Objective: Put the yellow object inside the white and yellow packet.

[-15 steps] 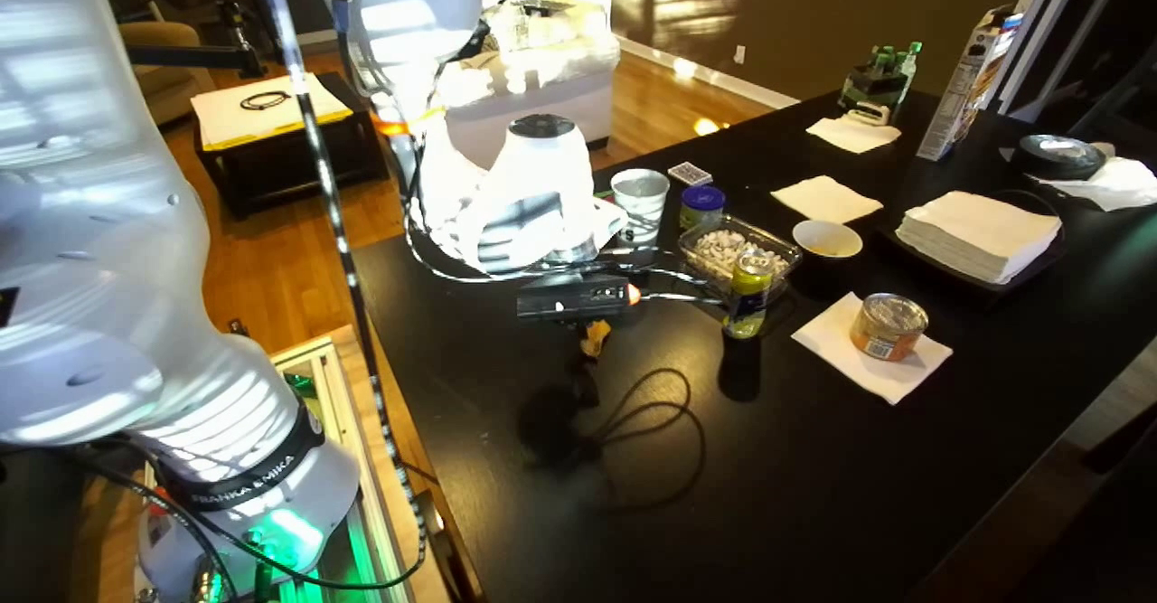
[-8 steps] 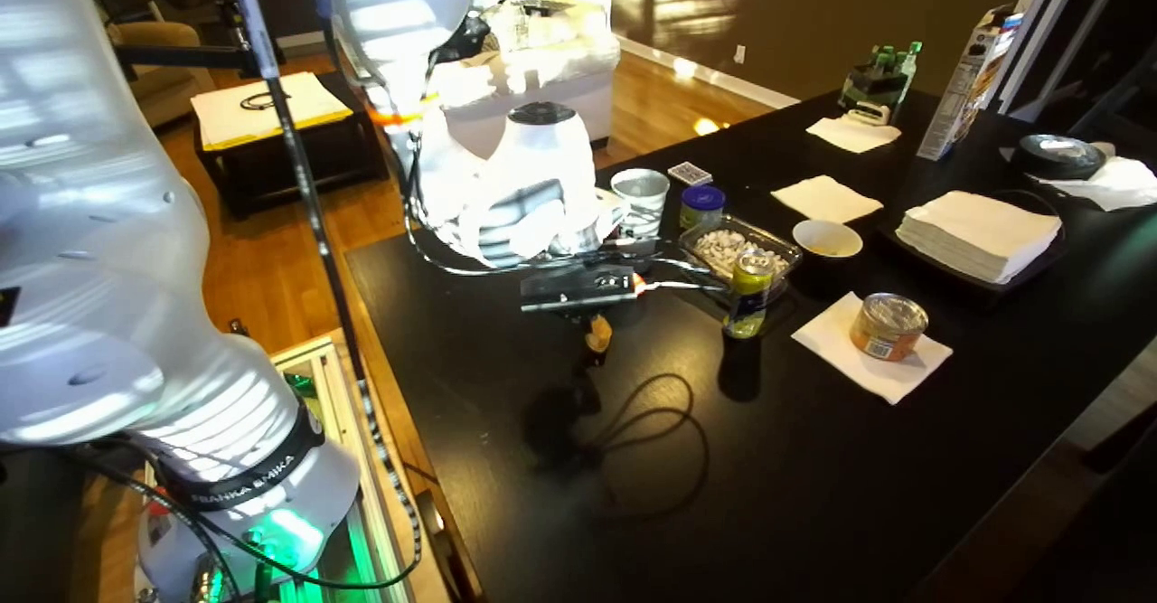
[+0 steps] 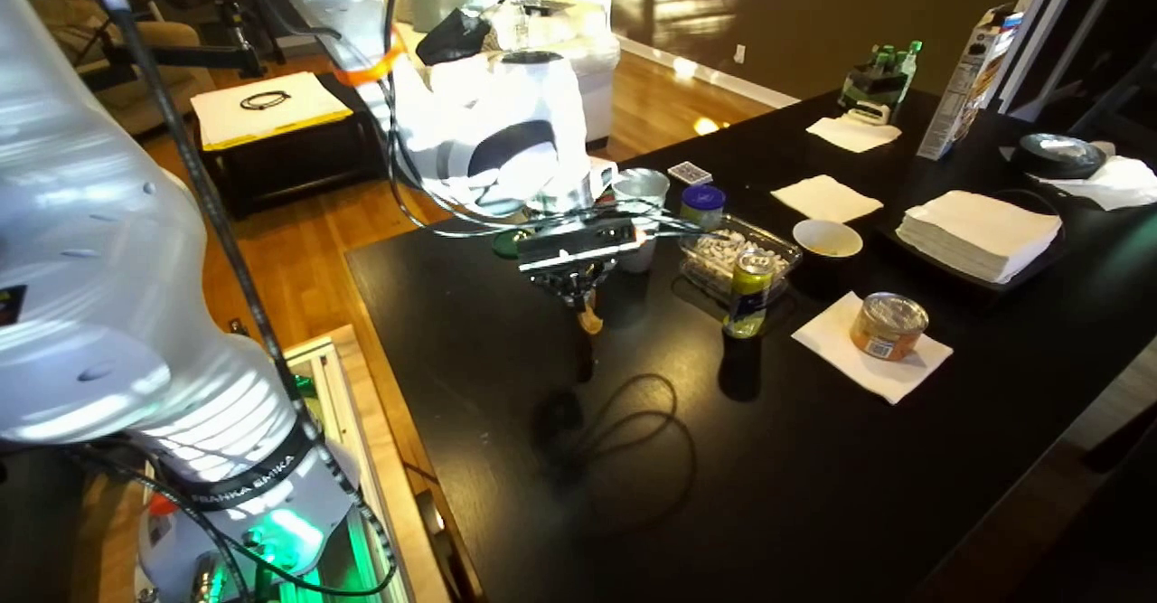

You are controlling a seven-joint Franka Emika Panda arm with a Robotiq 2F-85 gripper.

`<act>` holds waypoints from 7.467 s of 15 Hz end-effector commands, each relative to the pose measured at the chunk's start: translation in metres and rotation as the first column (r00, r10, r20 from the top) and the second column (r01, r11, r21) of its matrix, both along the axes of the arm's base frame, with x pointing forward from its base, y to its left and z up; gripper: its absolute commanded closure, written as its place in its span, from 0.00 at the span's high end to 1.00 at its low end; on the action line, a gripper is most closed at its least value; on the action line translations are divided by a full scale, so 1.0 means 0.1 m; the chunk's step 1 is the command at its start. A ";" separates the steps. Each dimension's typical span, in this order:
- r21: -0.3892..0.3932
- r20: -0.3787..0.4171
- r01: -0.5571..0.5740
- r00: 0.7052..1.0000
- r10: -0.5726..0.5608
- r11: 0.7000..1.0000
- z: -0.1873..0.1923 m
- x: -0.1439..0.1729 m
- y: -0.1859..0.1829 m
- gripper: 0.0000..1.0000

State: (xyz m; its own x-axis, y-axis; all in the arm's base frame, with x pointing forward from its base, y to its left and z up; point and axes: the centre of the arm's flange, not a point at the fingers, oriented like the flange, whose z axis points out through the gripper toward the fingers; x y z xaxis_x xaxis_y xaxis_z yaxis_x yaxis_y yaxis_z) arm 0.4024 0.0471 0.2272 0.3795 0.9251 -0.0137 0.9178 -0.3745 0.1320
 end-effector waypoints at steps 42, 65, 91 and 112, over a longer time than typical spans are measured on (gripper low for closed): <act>-0.031 -0.128 -0.415 0.904 0.408 0.909 1.95 0.26 0.86 0.00; -0.045 -0.166 -0.284 0.947 0.273 0.958 1.67 0.64 0.90 0.01; -0.003 -0.312 -0.098 0.945 0.092 0.995 1.53 0.85 0.92 0.01; -0.030 -0.296 -0.016 0.955 0.007 0.999 1.73 0.74 0.92 1.00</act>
State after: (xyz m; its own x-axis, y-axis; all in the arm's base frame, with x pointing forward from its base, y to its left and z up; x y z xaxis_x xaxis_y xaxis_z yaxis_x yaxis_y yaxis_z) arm 0.4857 0.1402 0.3798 0.2517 0.9594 -0.1276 0.9533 -0.2685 -0.1381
